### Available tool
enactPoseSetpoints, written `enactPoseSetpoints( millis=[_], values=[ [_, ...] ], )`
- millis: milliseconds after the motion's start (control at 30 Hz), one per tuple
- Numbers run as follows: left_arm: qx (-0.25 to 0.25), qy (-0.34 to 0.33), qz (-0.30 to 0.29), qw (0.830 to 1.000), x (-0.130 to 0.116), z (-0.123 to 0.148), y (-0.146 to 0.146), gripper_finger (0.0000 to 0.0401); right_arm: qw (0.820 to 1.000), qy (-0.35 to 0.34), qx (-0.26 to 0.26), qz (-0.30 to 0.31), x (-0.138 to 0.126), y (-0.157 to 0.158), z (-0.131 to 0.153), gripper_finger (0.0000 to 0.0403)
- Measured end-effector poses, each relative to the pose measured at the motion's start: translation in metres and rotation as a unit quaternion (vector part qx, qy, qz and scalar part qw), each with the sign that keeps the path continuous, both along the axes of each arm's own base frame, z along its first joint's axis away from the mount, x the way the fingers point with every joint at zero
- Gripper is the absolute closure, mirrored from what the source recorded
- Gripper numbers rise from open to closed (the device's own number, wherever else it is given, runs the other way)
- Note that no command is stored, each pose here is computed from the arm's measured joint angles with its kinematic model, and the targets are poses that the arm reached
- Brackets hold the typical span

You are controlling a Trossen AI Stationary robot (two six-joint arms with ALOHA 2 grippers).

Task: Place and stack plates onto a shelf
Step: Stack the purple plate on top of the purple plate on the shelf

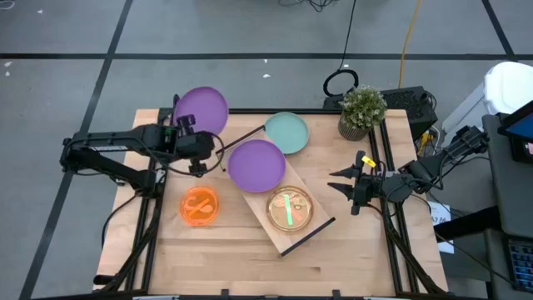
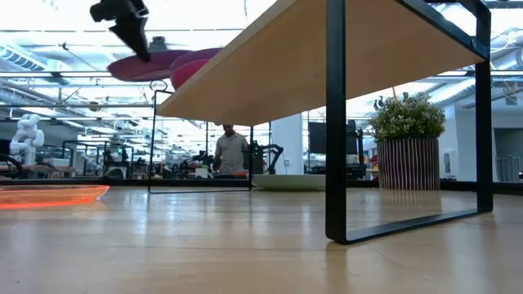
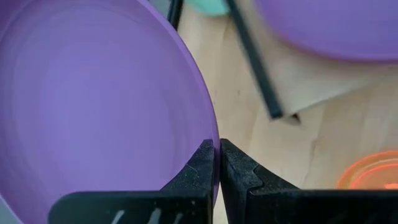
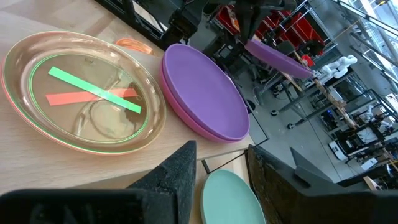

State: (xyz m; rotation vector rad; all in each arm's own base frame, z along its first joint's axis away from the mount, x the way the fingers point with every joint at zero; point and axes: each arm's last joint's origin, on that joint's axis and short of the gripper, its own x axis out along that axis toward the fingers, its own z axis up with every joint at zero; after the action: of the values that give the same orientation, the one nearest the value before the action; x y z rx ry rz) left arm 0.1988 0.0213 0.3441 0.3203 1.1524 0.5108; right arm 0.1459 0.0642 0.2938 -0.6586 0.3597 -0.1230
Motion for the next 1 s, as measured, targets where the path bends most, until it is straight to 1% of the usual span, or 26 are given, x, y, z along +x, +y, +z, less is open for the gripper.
enactPoseSetpoints(
  millis=[167,300,400,567,633,800,1000],
  values=[
    [-0.012,0.017,-0.062,0.998,0.024,0.011,-0.004,0.0391,1.0,0.0,0.0,0.0,0.0,0.0,0.0,0.0275],
    [-0.025,0.043,-0.102,0.993,0.05,0.01,-0.008,0.0391,1.0,-0.001,0.002,0.0,0.0,0.0,0.0,0.0275],
    [-0.023,0.058,-0.124,0.99,0.067,0.008,-0.013,0.0391,1.0,-0.002,0.008,-0.002,0.0,0.0,0.0,0.0275],
    [-0.018,0.085,-0.158,0.984,0.093,0.001,-0.022,0.0391,1.0,-0.002,0.009,-0.003,0.0,0.0,0.0,0.0275],
    [-0.025,0.089,-0.172,0.981,0.102,-0.001,-0.026,0.0391,1.0,-0.002,0.009,-0.003,0.0,0.0,0.0,0.0275],
    [-0.041,0.103,-0.21,0.971,0.116,-0.009,-0.037,0.0391,1.0,-0.002,0.009,-0.003,0.0,0.0,0.0,0.0275],
    [-0.039,0.1,-0.24,0.965,0.121,-0.012,-0.053,0.0391,1.0,-0.001,0.01,-0.003,0.0,0.0,0.0,0.0275]
  ],
)
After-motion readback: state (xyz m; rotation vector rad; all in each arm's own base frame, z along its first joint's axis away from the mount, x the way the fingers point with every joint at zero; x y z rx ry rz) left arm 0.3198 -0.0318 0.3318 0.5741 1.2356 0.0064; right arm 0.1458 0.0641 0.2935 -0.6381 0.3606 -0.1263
